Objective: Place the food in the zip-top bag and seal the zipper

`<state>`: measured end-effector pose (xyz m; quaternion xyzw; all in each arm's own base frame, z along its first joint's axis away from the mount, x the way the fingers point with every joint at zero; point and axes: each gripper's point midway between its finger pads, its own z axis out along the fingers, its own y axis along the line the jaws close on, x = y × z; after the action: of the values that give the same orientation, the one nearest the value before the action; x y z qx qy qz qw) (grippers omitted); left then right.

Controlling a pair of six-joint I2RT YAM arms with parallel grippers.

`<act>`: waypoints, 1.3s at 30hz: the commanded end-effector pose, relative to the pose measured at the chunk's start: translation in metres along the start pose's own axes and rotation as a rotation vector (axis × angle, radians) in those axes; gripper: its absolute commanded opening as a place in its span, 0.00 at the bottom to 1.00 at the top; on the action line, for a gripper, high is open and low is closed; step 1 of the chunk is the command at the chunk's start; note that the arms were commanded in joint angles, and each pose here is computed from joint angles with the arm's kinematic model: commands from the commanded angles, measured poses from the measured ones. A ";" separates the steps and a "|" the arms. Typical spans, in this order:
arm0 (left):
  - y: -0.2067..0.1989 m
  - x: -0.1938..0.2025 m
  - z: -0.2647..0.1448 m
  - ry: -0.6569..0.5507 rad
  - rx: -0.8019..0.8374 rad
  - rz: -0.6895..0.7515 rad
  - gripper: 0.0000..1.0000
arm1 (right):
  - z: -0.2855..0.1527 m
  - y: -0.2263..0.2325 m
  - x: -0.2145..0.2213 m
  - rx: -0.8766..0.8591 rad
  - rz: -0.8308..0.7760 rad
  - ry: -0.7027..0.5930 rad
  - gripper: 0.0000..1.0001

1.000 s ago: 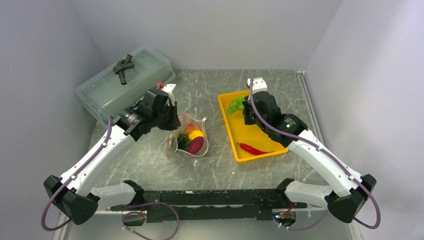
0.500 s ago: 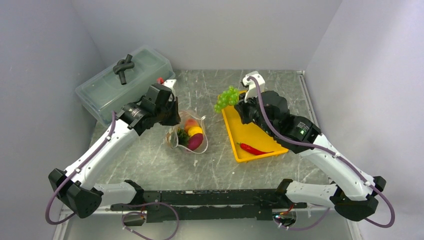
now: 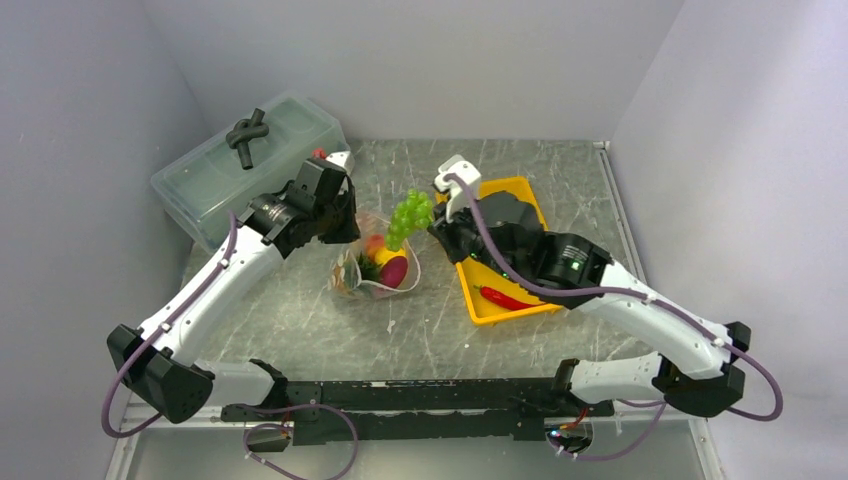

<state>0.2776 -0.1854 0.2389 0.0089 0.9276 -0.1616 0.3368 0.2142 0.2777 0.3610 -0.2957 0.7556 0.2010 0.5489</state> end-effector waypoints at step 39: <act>-0.016 -0.020 -0.019 -0.008 0.133 -0.183 0.00 | 0.126 0.047 0.048 0.197 -0.066 0.178 0.00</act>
<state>0.2783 -0.1843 0.2465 -0.0537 0.9274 -0.2119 0.3037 0.2580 0.3682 0.2596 -0.3017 0.8111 0.0629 0.4971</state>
